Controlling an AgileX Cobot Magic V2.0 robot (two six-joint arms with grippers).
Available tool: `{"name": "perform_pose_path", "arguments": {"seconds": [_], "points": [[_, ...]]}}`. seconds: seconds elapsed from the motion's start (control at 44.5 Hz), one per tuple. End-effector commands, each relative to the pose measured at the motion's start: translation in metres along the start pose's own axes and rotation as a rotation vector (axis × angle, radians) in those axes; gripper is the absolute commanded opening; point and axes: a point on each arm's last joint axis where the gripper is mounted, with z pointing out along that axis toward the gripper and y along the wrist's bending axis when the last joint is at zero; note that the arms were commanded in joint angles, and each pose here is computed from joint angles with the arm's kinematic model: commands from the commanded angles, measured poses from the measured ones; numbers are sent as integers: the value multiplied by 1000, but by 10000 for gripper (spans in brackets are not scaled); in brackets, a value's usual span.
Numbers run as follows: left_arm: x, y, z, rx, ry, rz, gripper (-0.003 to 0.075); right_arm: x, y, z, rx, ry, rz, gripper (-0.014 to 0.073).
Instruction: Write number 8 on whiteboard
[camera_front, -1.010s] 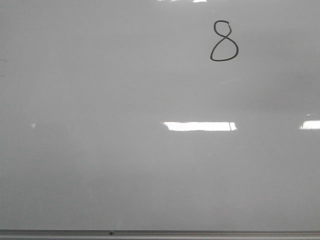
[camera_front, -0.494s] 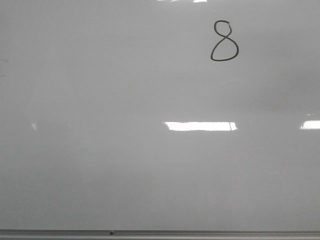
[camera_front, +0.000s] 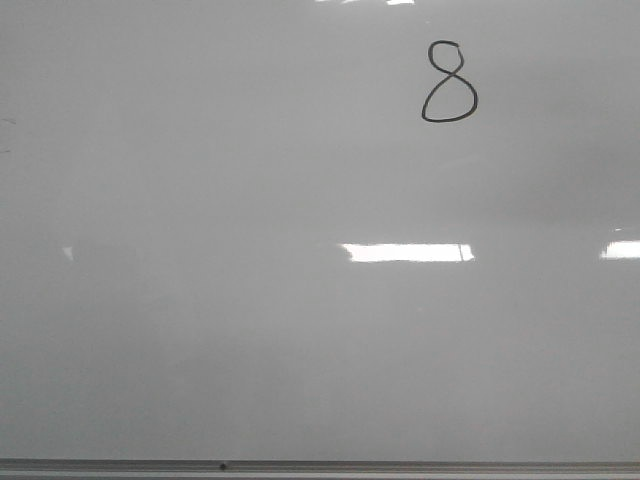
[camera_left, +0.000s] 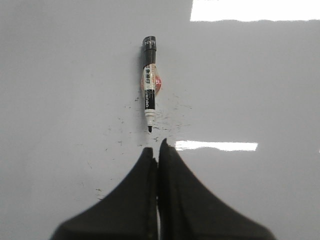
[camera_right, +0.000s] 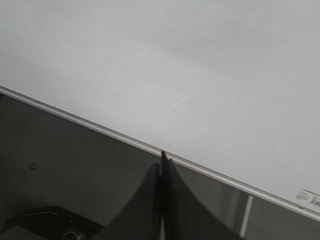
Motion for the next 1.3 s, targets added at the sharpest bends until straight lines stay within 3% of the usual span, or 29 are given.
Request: {"name": "perform_pose_path", "arguments": {"seconds": [0.0,0.135,0.404,0.606,0.876,1.28], "points": [[-7,0,-2,-4,-100,-10,-19,-9,-1,-7,9,-94,-4,-118],[-7,0,-2,-4,-98,-10,-19,1,-8,-10,90,-174,3,-118],[-7,0,-2,-4,-98,-10,-19,53,-16,2,260,-598,52,-118],[-7,0,-2,-4,-98,-10,-19,96,-16,29,322,-786,45,-118],[-7,0,-2,-4,-98,-10,-19,132,-15,59,335,-879,34,-118],[-7,0,-2,-4,-98,-10,-19,134,-16,61,340,-848,41,-118]]}}
